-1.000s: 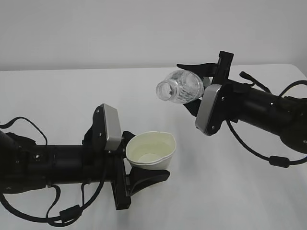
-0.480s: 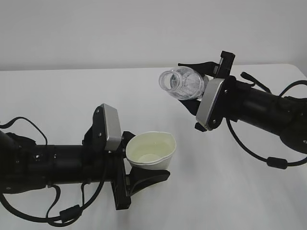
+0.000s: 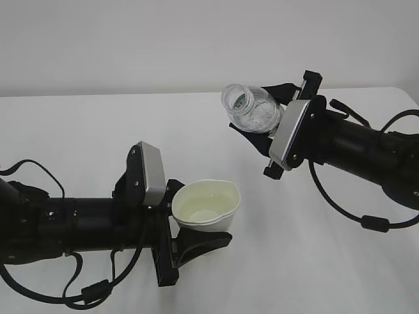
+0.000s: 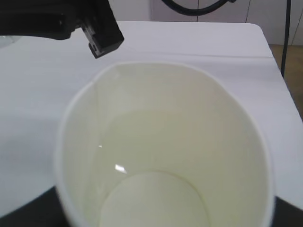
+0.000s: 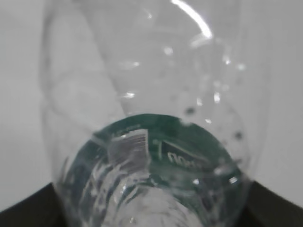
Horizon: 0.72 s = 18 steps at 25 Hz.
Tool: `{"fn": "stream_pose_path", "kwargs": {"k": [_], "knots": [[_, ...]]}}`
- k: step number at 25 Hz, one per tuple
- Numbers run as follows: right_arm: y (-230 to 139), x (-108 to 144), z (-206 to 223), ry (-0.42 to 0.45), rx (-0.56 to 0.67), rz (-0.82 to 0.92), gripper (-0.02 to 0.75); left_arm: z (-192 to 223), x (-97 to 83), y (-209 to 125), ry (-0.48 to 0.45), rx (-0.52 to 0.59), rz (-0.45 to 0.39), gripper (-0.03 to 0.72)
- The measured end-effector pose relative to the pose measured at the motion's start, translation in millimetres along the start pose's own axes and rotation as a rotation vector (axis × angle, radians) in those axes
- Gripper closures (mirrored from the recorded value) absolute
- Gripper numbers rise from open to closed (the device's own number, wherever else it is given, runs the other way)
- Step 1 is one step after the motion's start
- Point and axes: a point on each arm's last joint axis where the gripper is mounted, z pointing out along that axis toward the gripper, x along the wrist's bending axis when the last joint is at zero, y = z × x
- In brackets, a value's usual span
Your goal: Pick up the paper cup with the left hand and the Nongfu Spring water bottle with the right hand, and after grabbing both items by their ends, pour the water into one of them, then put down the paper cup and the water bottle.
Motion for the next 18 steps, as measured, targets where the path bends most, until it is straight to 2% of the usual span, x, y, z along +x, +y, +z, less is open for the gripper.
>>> {"fn": "stream_pose_path", "kwargs": {"k": [18], "knots": [[0.0, 0.0, 0.0, 0.000, 0.000, 0.216, 0.268, 0.0, -0.4, -0.1, -0.005, 0.001, 0.003, 0.241]]}}
